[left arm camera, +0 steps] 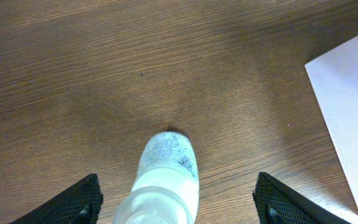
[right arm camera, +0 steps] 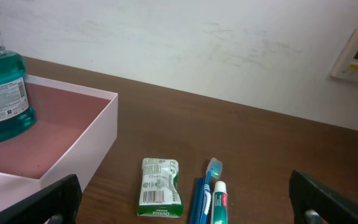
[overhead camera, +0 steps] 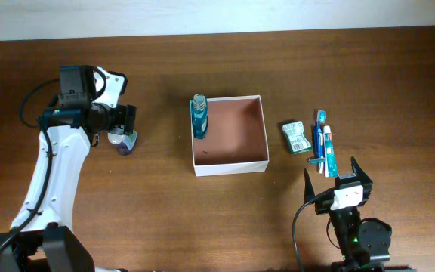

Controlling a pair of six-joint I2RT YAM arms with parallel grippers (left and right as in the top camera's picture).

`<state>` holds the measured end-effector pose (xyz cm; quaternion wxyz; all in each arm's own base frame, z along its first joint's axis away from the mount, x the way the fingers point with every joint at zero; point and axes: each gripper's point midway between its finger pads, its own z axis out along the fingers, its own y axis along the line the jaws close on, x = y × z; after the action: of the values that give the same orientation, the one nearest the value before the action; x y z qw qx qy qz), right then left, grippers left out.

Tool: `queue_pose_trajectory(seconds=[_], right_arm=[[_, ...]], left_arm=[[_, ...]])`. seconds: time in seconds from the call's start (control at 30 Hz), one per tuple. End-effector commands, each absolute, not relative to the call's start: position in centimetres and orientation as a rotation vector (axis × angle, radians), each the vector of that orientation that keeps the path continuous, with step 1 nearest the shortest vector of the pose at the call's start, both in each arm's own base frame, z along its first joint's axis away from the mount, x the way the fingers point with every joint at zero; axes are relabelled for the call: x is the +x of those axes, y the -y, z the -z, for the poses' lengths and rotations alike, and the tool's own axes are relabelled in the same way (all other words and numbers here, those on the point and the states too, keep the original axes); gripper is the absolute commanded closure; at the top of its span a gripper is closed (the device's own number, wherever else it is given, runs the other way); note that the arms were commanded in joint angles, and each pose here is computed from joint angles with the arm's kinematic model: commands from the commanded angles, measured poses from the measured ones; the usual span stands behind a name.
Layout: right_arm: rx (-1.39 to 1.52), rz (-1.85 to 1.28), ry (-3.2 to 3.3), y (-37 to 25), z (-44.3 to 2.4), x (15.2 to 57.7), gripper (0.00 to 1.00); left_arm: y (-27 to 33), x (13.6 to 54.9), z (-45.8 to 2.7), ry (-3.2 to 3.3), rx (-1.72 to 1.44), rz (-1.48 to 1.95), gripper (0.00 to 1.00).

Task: Pack container
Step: 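Lower the left gripper and close it on the soap bottle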

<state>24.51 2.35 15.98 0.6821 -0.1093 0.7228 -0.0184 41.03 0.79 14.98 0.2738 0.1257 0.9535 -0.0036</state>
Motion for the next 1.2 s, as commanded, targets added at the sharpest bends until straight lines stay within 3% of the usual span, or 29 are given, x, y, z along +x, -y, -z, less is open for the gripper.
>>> queue_pose_trajectory(seconds=[0.0, 0.37, 0.53, 1.17], right_arm=[[-0.229, 0.051, -1.625, -2.0, -15.8, 24.5, 0.02], [-0.229, 0.051, -1.625, -2.0, -15.8, 24.5, 0.02], [-0.229, 0.051, -1.626, -2.0, -15.8, 24.5, 0.02], [-0.229, 0.051, -1.625, -2.0, -15.8, 24.5, 0.02]], left_arm=[[-0.7, 40.9, -14.2, -2.583, 0.36, 0.027, 0.25], [-1.1, 40.5, -12.6, -2.643, 0.355, 0.007, 0.4], [-1.1, 40.5, -12.5, -2.644, 0.355, 0.007, 0.41], [-1.7, 41.2, -13.8, -2.607, 0.325, -0.045, 0.62]])
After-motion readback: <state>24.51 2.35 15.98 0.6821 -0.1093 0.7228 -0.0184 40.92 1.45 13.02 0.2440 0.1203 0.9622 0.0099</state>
